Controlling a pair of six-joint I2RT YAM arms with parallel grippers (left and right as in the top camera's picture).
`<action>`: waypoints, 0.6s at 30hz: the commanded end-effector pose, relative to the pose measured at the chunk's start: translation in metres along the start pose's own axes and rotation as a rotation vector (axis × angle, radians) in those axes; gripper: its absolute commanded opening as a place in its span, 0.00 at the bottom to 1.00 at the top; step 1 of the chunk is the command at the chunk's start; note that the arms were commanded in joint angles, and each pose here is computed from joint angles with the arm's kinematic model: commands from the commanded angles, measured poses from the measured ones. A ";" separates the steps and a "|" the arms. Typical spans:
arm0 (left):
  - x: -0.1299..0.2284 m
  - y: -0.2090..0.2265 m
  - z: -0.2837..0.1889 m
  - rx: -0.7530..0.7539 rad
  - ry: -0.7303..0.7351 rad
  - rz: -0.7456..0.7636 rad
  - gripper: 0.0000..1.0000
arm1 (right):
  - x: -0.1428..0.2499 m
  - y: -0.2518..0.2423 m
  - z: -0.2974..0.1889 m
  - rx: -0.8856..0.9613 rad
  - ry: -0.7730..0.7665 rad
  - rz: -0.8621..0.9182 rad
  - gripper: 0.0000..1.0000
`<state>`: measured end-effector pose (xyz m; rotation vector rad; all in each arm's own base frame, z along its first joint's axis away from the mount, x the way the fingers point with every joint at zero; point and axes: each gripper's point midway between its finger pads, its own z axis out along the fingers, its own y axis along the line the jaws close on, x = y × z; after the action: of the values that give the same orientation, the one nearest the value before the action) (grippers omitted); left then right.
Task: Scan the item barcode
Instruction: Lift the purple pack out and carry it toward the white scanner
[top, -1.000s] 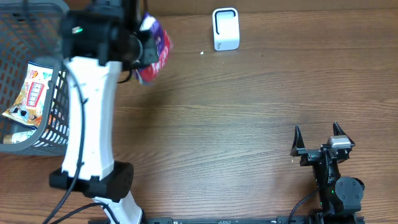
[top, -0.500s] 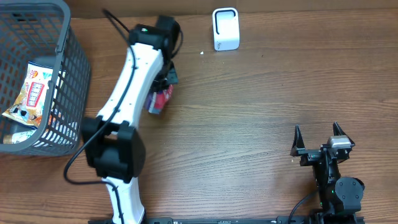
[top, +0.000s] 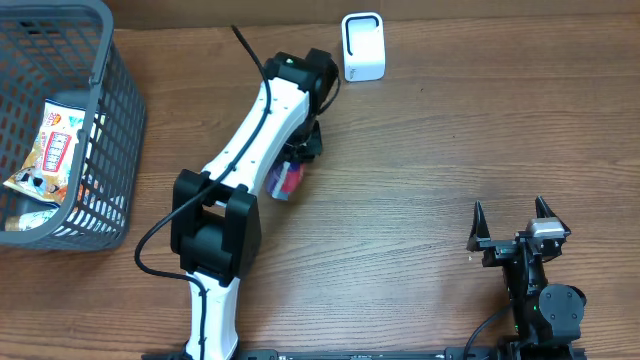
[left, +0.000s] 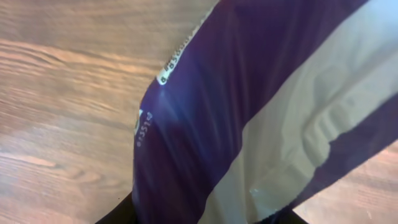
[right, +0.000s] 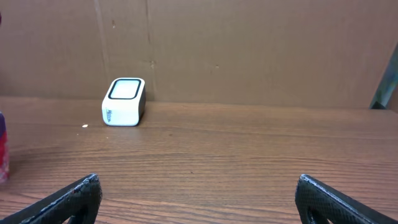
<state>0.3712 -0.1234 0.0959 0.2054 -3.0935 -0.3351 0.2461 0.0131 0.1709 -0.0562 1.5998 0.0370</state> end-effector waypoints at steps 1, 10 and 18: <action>0.002 -0.016 -0.021 0.107 0.020 0.025 0.34 | 0.001 -0.001 0.000 0.006 -0.006 0.006 1.00; 0.004 -0.031 -0.043 0.210 0.019 0.087 0.05 | 0.001 -0.001 0.000 0.006 -0.006 0.006 1.00; -0.020 0.042 -0.038 -0.131 -0.098 -0.063 0.07 | 0.001 -0.001 0.000 0.006 -0.006 0.006 1.00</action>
<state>0.3748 -0.1368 0.1281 0.1340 -3.1162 -0.2078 0.2461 0.0132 0.1711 -0.0558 1.5991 0.0379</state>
